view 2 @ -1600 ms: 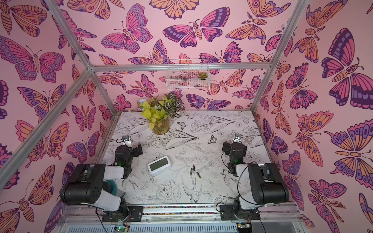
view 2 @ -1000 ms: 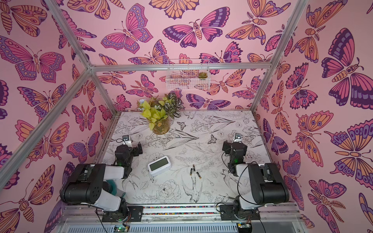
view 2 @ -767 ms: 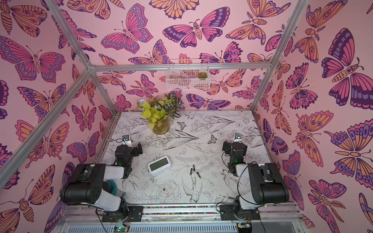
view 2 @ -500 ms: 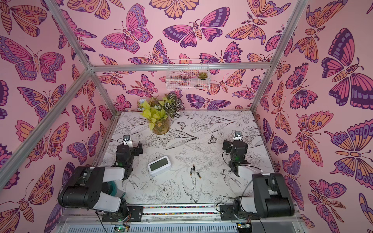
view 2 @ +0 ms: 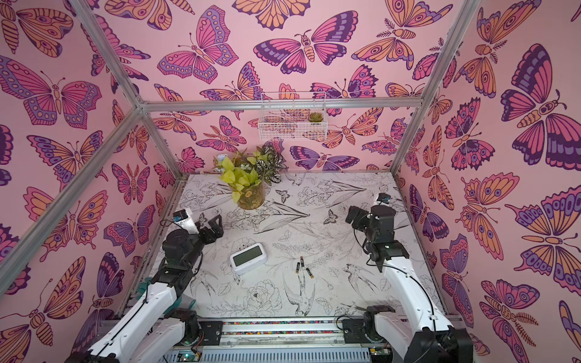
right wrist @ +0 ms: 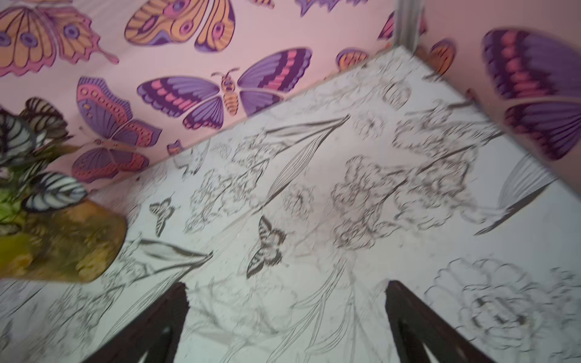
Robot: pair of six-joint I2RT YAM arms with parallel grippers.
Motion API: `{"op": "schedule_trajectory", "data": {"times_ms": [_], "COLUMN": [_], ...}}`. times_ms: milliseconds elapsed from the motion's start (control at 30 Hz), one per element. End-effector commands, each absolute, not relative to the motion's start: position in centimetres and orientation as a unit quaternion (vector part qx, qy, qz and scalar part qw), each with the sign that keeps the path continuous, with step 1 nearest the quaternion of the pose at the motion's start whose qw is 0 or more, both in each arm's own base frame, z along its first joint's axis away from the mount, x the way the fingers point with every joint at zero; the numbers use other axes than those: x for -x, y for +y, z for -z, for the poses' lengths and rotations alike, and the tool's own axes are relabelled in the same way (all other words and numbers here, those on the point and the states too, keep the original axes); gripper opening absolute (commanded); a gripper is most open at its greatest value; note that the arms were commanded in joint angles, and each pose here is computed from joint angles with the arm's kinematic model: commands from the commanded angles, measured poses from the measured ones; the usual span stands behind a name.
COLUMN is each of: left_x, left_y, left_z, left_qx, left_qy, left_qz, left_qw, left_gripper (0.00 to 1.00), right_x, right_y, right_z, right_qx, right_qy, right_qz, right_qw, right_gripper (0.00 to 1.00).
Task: Insert the battery into the alarm
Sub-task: Adjust the alarm at the center of the board.
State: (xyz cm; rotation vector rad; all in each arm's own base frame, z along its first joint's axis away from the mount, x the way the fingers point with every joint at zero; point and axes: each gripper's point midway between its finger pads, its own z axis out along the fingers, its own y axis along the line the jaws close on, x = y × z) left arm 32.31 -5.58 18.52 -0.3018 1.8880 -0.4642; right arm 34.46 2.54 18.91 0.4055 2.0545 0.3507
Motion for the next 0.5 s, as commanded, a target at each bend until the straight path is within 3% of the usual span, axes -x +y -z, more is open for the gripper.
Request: {"op": "schedule_trajectory", "data": {"times_ms": [0, 167, 467], "left_x": [-28.8, -26.2, -23.5], "left_y": [-10.0, -11.2, -11.8], "left_z": [-14.2, -11.3, -7.4], "left_qx": [0.134, 0.14, 0.153], "left_qy": [0.857, 0.876, 0.905], "left_qz": [0.293, 0.312, 0.294], "left_qw": [0.402, 0.341, 0.267], "left_gripper": [1.0, 1.0, 1.0], "right_x": [-33.2, -31.0, -28.3], "right_y": [7.0, 10.3, 13.1], "right_z": [-19.0, -16.3, -12.5], "right_qx": [-0.125, -0.101, -0.05], "right_qy": [0.846, 0.855, 0.874], "right_qz": [-0.268, -0.342, -0.329], "right_qw": [0.445, 0.378, 0.354], "right_gripper": [0.99, 0.99, 0.99]}}
